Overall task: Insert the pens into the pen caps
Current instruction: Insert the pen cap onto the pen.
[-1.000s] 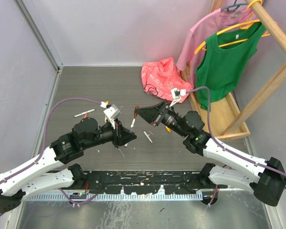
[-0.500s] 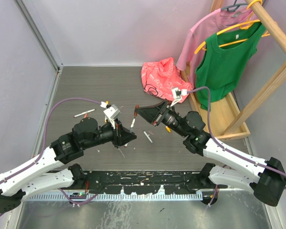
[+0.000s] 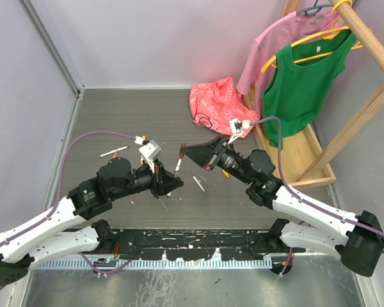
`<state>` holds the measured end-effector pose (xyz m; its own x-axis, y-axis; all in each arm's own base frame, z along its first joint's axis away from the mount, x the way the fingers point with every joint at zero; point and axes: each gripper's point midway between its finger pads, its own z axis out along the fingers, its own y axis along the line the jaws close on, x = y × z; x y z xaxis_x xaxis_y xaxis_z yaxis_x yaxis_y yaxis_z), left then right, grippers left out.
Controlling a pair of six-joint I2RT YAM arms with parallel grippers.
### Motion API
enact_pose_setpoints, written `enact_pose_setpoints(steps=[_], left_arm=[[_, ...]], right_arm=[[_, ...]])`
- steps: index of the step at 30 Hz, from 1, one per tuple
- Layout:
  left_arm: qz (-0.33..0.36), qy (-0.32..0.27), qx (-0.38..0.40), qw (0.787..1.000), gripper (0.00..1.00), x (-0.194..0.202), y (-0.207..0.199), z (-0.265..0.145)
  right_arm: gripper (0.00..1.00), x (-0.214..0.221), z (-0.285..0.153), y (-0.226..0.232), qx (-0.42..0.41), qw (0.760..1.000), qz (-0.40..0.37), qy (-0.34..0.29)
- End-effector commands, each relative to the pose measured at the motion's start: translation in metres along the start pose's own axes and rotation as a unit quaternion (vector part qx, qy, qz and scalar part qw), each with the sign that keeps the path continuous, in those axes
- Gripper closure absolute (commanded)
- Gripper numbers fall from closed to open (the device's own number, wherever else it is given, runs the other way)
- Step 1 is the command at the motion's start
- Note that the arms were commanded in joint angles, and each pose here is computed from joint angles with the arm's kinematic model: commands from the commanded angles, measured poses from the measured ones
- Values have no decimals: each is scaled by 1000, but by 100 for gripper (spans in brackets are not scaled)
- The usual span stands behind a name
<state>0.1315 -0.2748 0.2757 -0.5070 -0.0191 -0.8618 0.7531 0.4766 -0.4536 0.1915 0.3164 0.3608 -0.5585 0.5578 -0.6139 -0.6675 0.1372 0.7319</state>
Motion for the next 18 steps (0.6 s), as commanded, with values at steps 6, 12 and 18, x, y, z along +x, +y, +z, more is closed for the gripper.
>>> enact_pose_setpoints(steps=[6,12,18], left_arm=[[-1,-81,25,996,100,-49,-20,-4],[-22,-111,31,993,100,-66,-25,2],[-30,-133,25,990,100,-81,-25,8]], right_arm=[[100,-1,-3,11,-31,999,8,-5],[100,3,-3,8,-33,999,12,-3],[100,7,-1,8,-38,999,13,5]])
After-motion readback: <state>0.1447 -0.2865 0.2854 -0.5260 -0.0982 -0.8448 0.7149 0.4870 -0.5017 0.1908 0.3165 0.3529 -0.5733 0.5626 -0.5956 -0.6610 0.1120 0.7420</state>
